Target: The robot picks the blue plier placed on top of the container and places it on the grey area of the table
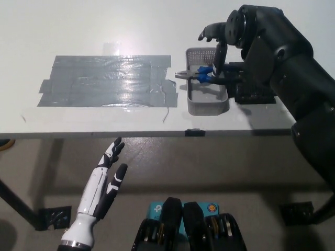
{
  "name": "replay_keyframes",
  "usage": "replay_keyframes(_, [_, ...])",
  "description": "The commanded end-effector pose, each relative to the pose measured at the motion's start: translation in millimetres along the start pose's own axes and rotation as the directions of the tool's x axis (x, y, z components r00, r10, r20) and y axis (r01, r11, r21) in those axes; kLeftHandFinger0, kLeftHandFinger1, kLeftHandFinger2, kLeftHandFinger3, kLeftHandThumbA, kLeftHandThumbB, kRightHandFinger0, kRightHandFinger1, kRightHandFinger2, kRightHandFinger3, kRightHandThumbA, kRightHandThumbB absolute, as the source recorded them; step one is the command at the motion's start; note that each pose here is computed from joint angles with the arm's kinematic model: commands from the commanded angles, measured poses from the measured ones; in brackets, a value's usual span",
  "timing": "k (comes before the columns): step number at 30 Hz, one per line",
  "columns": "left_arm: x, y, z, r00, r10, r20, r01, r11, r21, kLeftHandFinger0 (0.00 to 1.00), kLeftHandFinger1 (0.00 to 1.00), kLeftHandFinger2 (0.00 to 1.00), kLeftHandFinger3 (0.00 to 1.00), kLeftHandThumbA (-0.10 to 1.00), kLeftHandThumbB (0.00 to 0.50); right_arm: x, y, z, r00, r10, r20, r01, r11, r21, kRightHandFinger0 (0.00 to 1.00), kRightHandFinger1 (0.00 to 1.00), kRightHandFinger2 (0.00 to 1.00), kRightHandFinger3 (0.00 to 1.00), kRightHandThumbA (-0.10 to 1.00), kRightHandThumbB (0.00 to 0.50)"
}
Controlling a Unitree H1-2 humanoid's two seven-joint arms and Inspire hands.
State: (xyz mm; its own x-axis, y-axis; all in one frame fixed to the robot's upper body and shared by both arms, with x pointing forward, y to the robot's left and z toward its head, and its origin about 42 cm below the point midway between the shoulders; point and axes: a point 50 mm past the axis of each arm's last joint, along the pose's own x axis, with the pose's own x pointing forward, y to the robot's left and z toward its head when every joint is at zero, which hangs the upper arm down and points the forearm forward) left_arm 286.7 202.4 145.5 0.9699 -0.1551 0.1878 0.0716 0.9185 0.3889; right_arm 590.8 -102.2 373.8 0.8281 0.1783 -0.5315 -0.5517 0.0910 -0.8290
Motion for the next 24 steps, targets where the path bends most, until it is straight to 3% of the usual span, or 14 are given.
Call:
replay_keyframes(1, [2.4, 4.7, 10.1, 0.998, 0.013, 0.059, -0.014, 1.0, 0.014, 1.0, 1.0, 1.0, 1.0, 1.0, 0.0, -15.0, -27.9, 14.0, 0.997, -0.068, 0.039, 0.068, 0.998, -0.004, 1.0, 1.0, 1.0, 1.0, 1.0, 0.37])
replay_keyframes(7, [3.0, 4.5, 10.6, 0.998, 0.014, 0.062, -0.015, 1.0, 0.012, 1.0, 1.0, 1.0, 1.0, 1.0, 0.0, -12.0, -22.5, 14.3, 0.998, -0.043, 0.05, 0.043, 0.999, 0.001, 1.0, 1.0, 1.0, 1.0, 1.0, 0.348])
replay_keyframes(8, [2.3, 3.1, 12.4, 0.998, 0.005, 0.064, -0.006, 1.0, 0.006, 1.0, 1.0, 1.0, 1.0, 1.0, 0.0, -6.3, -13.7, 13.1, 0.998, -0.059, 0.019, 0.059, 0.998, -0.028, 1.0, 1.0, 1.0, 1.0, 1.0, 0.383])
replay_keyframes(11, [2.6, 4.0, 13.0, 0.998, 0.004, 0.058, -0.005, 1.0, 0.009, 1.0, 1.0, 1.0, 1.0, 1.0, 0.0, -2.8, -7.3, 14.2, 0.998, -0.055, 0.015, 0.055, 0.998, 0.006, 1.0, 1.0, 1.0, 1.0, 1.0, 0.399])
replay_keyframes(24, [5.3, 4.5, 14.4, 0.997, 0.006, 0.076, -0.006, 1.0, -0.002, 1.0, 1.0, 1.0, 1.0, 1.0, 0.0, 7.9, 13.4, 9.3, 1.0, -0.014, -0.015, 0.013, 0.999, -0.031, 1.0, 1.0, 1.0, 1.0, 1.0, 0.375])
